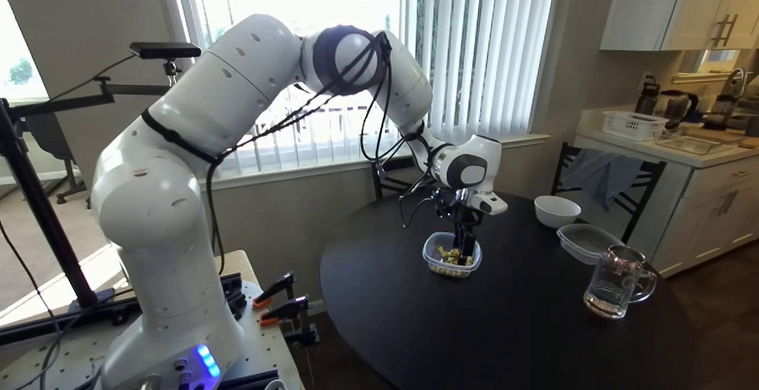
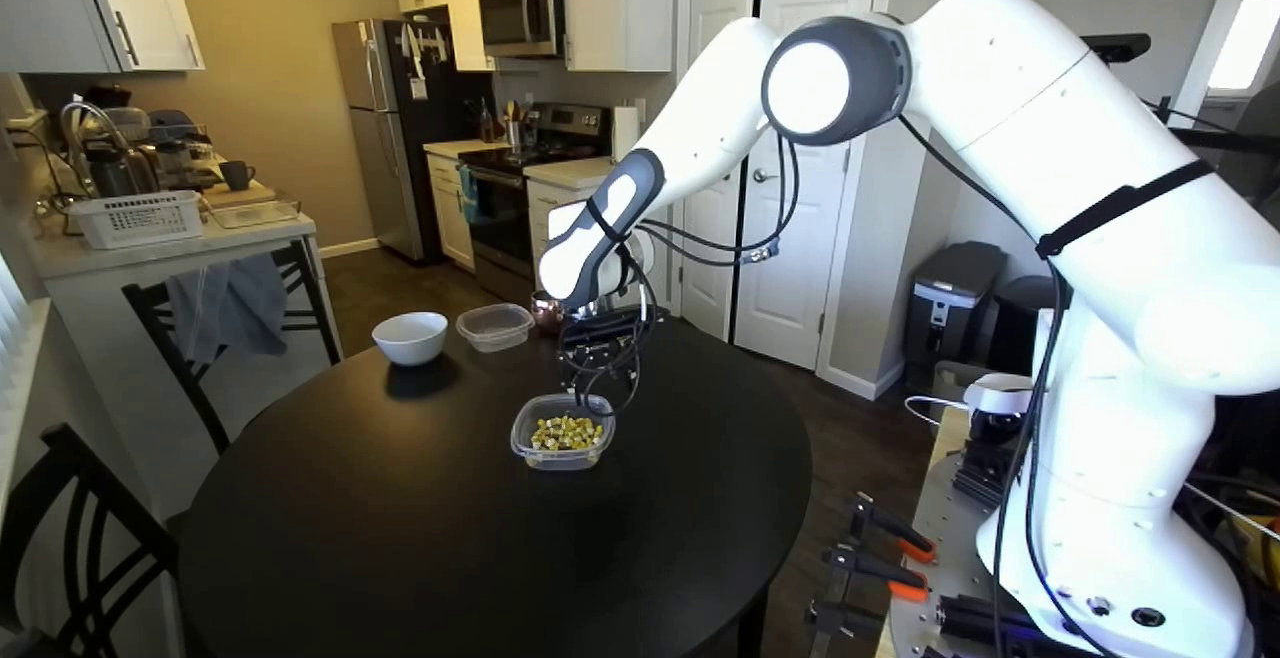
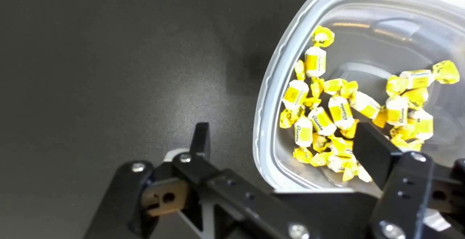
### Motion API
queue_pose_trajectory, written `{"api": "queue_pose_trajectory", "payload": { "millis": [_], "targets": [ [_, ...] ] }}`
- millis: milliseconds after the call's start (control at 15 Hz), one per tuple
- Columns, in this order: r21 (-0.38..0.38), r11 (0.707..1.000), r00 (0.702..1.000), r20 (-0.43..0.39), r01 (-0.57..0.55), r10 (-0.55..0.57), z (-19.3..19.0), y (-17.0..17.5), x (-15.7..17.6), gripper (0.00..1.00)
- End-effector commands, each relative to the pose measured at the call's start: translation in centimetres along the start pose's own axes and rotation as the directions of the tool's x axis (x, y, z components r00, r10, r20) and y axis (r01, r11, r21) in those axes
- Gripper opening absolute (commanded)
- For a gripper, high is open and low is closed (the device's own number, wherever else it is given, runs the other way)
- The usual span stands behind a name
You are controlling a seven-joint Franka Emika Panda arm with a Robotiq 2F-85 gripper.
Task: Pour the contents of the lunchbox onto the table
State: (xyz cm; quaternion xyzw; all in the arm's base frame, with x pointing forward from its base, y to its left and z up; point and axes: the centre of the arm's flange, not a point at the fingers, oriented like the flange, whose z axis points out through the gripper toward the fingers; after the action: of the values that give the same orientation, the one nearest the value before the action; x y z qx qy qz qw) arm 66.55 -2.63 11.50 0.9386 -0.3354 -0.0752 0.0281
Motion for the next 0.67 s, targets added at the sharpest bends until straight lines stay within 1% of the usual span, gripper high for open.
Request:
{"api": "queue_pose_trajectory", "payload": {
  "millis": [0,133,200,267,400,600],
  "targets": [
    [-0.07,0.997,0.999,0.01,-0.03,0.03,3.8,-1.4,3.2,1.0],
    [-0.09,0.996,0.999,0.017,-0.029,0.031,5.5,-1.1,3.8,1.0],
    [-0.101,0.994,0.999,0.03,-0.03,0.033,6.1,-1.0,4.0,0.76],
    [-0.106,0.994,0.999,0.039,-0.029,0.033,6.5,-0.8,4.2,0.74],
    [-0.11,0.994,0.999,0.043,-0.025,0.03,6.9,-0.8,4.5,0.6],
    [-0.101,0.995,0.999,0.036,-0.011,0.014,6.1,-0.9,4.3,0.39]
  ]
}}
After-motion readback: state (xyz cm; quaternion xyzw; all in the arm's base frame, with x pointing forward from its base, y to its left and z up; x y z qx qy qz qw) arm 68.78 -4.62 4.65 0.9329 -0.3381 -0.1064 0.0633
